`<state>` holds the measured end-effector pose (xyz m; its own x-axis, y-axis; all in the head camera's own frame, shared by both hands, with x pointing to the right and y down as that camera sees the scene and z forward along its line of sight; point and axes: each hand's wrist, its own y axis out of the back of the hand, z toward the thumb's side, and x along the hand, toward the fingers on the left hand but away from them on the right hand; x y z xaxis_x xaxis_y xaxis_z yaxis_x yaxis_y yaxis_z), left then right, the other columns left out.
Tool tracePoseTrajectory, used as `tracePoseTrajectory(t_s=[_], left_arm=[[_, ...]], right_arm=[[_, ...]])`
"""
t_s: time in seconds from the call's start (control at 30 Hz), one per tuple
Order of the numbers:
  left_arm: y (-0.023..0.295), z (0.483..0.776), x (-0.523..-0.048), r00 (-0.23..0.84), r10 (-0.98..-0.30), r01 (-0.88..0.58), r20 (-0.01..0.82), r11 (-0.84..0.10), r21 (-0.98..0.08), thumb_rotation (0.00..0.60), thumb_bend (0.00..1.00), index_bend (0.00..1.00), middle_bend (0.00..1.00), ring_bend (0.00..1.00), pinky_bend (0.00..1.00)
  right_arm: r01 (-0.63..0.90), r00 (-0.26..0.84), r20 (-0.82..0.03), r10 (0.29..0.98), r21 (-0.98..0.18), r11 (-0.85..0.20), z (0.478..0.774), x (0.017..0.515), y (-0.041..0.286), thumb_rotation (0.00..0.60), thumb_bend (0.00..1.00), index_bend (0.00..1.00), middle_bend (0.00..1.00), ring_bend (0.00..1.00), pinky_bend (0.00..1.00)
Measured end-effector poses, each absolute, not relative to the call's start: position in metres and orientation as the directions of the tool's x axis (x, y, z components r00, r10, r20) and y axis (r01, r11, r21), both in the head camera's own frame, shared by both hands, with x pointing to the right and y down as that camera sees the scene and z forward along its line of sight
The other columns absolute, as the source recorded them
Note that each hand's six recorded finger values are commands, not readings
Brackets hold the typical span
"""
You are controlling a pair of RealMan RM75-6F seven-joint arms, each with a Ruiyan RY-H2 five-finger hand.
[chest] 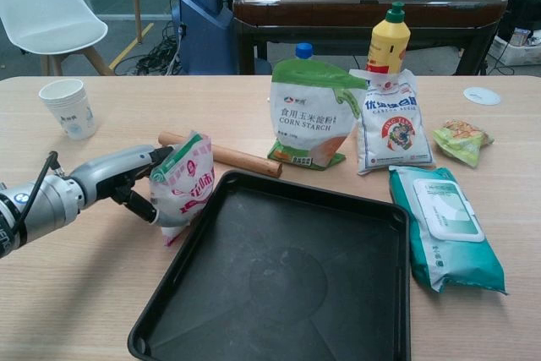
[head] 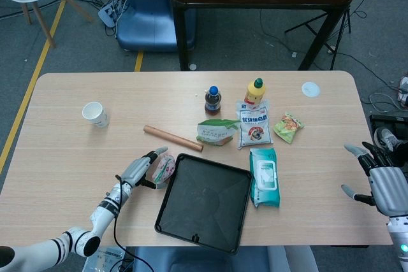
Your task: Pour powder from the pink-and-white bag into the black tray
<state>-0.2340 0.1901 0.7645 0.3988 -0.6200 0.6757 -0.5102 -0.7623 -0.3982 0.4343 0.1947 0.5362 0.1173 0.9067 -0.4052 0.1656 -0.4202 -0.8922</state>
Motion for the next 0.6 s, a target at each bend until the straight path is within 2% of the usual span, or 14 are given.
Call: tracePoseTrajectory(t_s=[0.23, 0.6], left_arm=[[0.192, 0.767, -0.227, 0.391, -0.634, -0.512, 0.667, -0.752, -0.414, 0.6, 0.17, 0.06, 0.11, 0.12, 0.13], [0.194, 0.771, -0.218, 0.382, -0.663, -0.549, 0.644, -0.723, -0.419, 0.6, 0.17, 0.15, 0.18, 0.21, 0.21]], right_arm=[[0.166, 0.113, -0.407, 0.906, -0.892, -0.421, 0.536, 0.435, 0.195, 0.6, 0.16, 0.17, 0.24, 0.1, 0.12], [0.162, 0.11, -0.411, 0.905, -0.891, -0.424, 0.537, 0.436, 0.194, 0.6, 0.16, 0.17, 0.24, 0.1, 0.12]])
